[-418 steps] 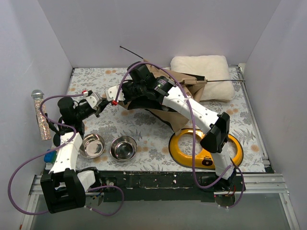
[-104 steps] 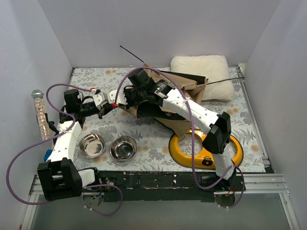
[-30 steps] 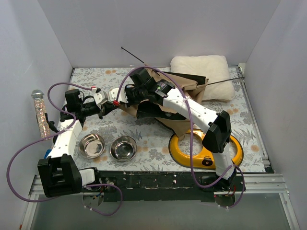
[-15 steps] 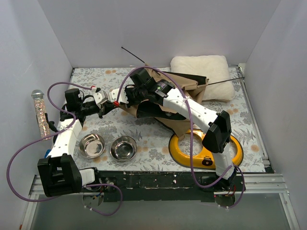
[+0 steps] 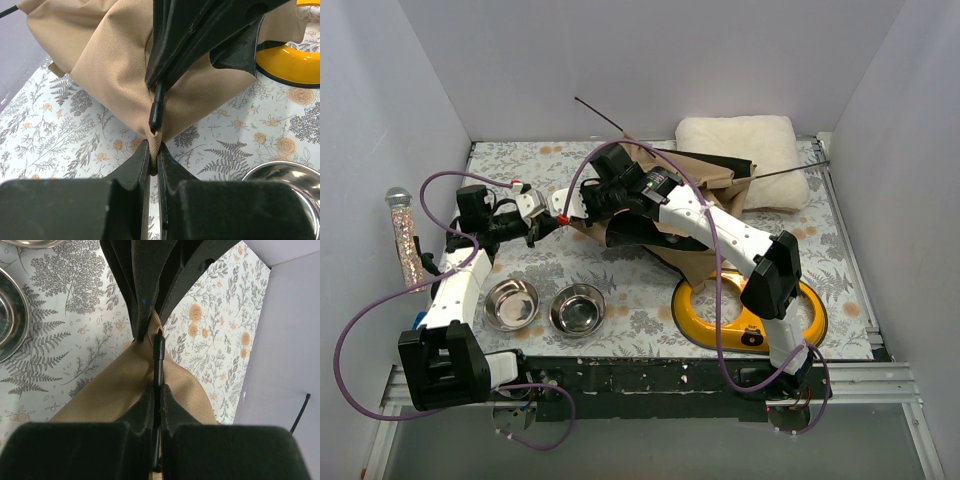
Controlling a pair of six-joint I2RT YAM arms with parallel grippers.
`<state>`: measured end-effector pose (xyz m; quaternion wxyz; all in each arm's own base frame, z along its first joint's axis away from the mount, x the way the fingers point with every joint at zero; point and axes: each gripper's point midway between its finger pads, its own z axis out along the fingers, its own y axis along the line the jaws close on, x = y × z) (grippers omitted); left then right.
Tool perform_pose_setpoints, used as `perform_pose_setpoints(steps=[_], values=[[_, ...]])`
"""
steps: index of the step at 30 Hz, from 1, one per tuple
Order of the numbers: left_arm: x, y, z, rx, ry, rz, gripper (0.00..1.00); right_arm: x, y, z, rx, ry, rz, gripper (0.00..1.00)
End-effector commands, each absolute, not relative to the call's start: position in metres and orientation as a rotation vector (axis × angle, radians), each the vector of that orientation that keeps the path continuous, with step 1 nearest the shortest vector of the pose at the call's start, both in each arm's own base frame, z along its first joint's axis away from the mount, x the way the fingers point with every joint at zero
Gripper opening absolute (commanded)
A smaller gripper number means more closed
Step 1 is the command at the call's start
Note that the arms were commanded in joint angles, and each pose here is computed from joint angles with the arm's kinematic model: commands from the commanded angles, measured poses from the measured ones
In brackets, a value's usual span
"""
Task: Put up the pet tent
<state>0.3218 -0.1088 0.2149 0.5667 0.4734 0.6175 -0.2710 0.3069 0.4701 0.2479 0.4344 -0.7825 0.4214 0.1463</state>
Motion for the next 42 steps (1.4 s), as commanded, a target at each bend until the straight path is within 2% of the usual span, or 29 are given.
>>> perform_pose_setpoints(steps=[1, 27, 42], values=[[0.32, -0.116, 0.238, 1.154, 1.379, -0.623, 0.0, 0.327, 0.454, 0.227, -2.009, 1.116, 0.229, 0.01], [0.326, -0.124, 0.236, 1.098, 1.461, -0.685, 0.0, 0.301, 0.449, 0.235, -2.064, 0.966, 0.22, 0.01], [0.319, -0.132, 0.237, 1.115, 1.485, -0.737, 0.0, 0.305, 0.455, 0.234, -2.077, 0.88, 0.064, 0.01]])
